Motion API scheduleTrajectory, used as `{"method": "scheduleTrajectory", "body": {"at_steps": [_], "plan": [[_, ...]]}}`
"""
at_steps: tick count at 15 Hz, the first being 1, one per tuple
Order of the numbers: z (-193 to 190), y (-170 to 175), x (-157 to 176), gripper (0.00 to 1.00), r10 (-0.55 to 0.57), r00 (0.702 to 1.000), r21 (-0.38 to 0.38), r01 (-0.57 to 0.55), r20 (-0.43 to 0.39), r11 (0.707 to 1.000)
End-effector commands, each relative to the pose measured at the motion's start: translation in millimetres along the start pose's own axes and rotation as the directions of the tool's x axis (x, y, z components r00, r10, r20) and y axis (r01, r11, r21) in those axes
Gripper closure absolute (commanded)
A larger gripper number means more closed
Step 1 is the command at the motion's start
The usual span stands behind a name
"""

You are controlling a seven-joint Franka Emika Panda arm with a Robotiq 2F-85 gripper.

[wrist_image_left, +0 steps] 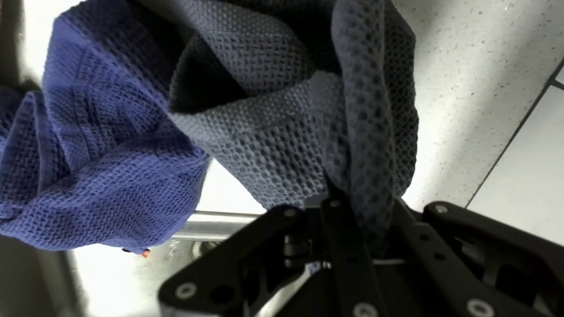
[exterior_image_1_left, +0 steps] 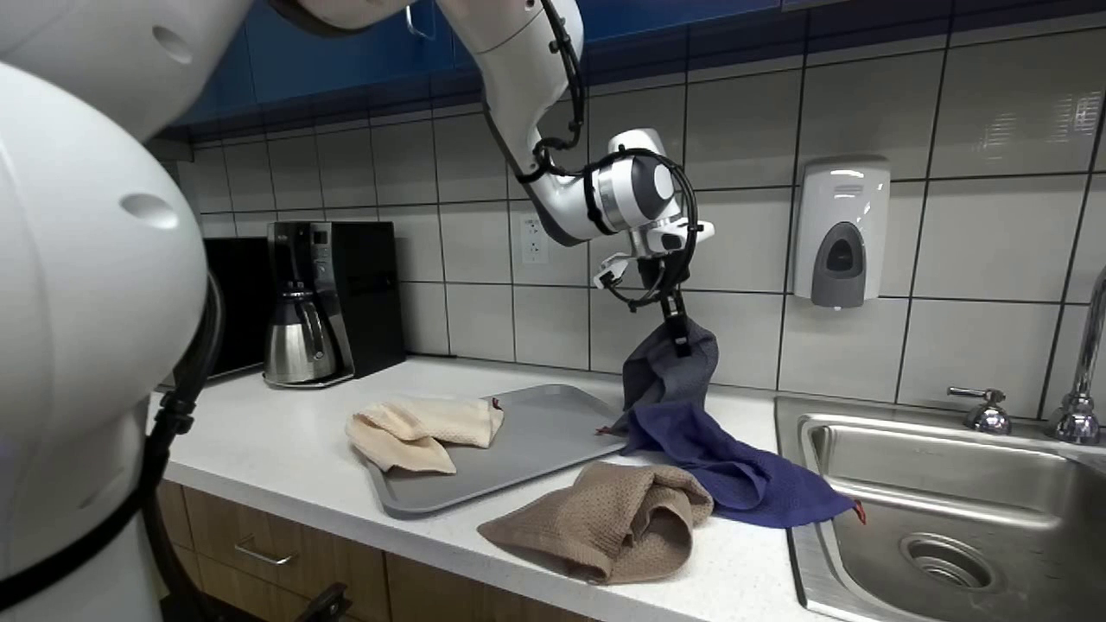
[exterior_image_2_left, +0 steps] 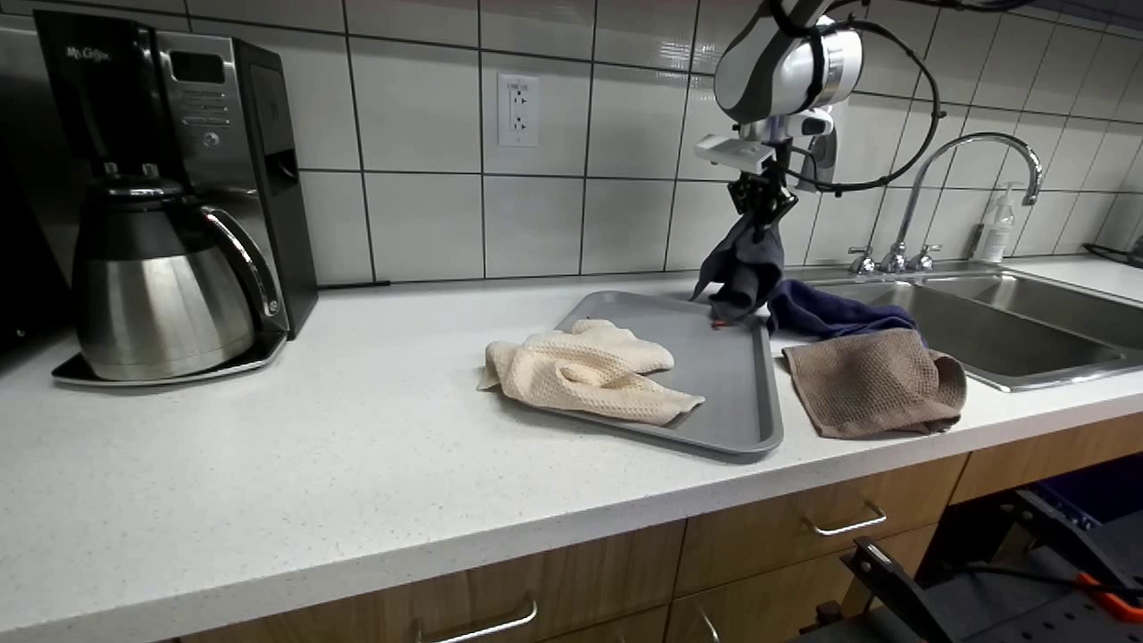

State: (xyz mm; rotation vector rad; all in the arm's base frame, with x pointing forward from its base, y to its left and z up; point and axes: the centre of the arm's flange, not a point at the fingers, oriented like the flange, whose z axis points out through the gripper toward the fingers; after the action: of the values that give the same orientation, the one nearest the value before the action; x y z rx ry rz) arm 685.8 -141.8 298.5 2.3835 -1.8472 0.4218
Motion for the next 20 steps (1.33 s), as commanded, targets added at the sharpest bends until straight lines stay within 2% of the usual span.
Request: {"method": "scheduleTrajectory", "body": {"at_steps": [1,20], "plan": [[-1,-18,11,0.98,0.026,0.999,-0.013,-0.026,-0.028,1.0],[13,-24,41,0.98,0.082,0.992,-0.029,-0.085,-0.09,0.996]]}}
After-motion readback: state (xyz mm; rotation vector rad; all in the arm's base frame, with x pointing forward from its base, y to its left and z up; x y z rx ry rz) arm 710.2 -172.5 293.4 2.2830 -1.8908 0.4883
